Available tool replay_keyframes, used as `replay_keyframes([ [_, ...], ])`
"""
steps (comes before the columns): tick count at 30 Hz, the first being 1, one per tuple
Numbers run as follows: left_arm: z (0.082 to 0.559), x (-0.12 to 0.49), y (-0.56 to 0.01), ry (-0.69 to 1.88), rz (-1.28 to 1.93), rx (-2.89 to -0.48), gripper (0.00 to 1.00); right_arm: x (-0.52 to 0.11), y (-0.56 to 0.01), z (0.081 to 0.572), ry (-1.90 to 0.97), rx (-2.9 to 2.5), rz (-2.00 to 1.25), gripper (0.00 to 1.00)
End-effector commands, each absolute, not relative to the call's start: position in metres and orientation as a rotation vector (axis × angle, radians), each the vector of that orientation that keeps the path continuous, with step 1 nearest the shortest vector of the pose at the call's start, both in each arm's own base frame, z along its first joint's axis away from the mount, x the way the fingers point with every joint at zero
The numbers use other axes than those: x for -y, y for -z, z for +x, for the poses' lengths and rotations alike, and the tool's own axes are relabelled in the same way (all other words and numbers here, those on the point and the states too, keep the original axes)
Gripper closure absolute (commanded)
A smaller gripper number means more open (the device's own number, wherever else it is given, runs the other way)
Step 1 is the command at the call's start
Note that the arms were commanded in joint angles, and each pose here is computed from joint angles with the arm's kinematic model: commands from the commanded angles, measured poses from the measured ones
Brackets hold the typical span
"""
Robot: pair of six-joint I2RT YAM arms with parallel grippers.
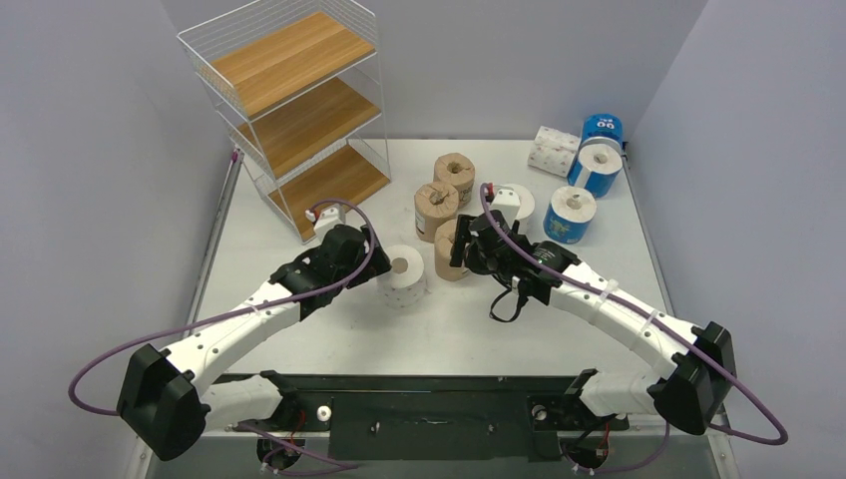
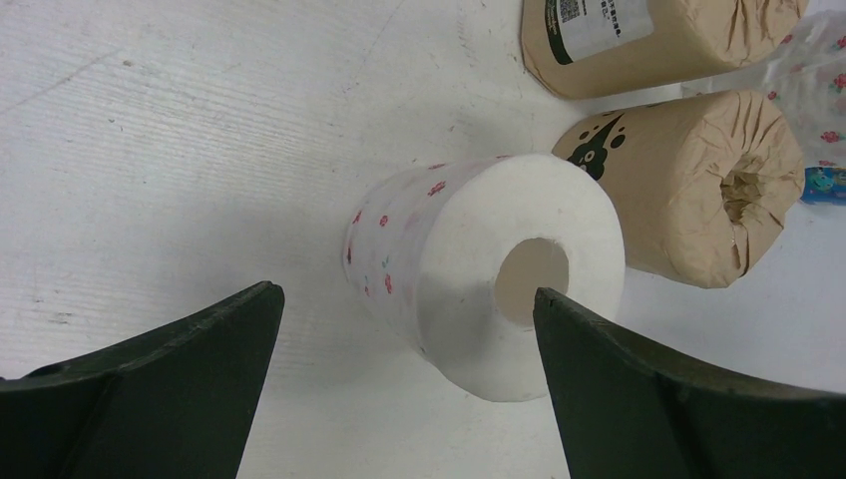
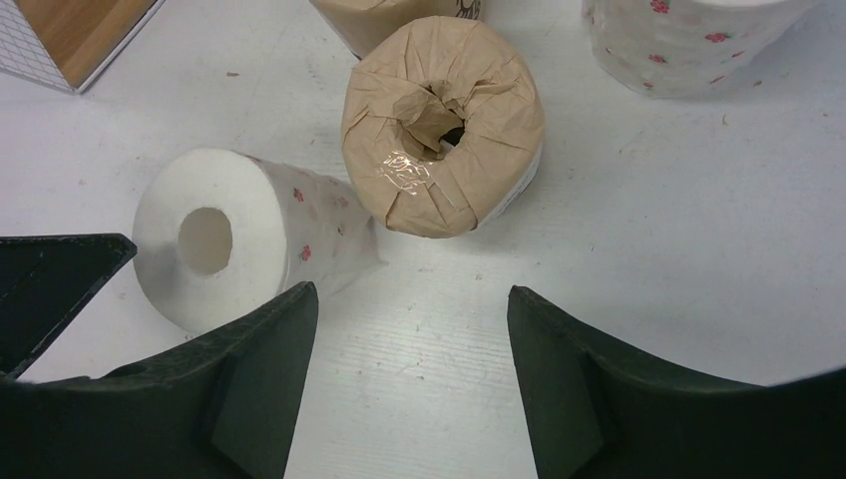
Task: Place and organize the paper towels onto the shelf
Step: Pick up the paper towel from the center of the board.
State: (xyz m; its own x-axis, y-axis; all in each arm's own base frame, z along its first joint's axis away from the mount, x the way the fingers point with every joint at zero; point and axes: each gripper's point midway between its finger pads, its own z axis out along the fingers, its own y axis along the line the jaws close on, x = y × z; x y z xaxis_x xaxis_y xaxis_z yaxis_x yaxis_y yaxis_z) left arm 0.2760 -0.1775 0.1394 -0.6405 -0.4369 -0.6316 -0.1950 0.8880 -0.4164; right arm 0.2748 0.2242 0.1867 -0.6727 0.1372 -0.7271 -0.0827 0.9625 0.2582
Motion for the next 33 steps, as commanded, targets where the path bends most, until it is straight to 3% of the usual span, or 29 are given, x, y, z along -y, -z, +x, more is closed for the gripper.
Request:
replay_keyframes([
  [1,0.289,0.190,-0.163,0.478,-0.503,-2.196,0.04,-0.220,-0.203,0.283,-0.374,-2.209,0.092,0.35],
  [13,0.290,0.205,-0.144,0.422,-0.442,-2.228,0.01,-0.215,-0.197,0.283,-0.381,-2.210,0.112,0.36],
  [27,0.295,0.200,-0.132,0.356,-0.447,-2.236,0.30,-0.214,-0.191,0.283,-0.387,-2.218,0.123,0.37],
  [33,0.298,0.203,-0.129,0.357,-0.429,-2.240,0.36,-0.215,-0.188,0.284,-0.386,-2.223,0.122,0.38],
])
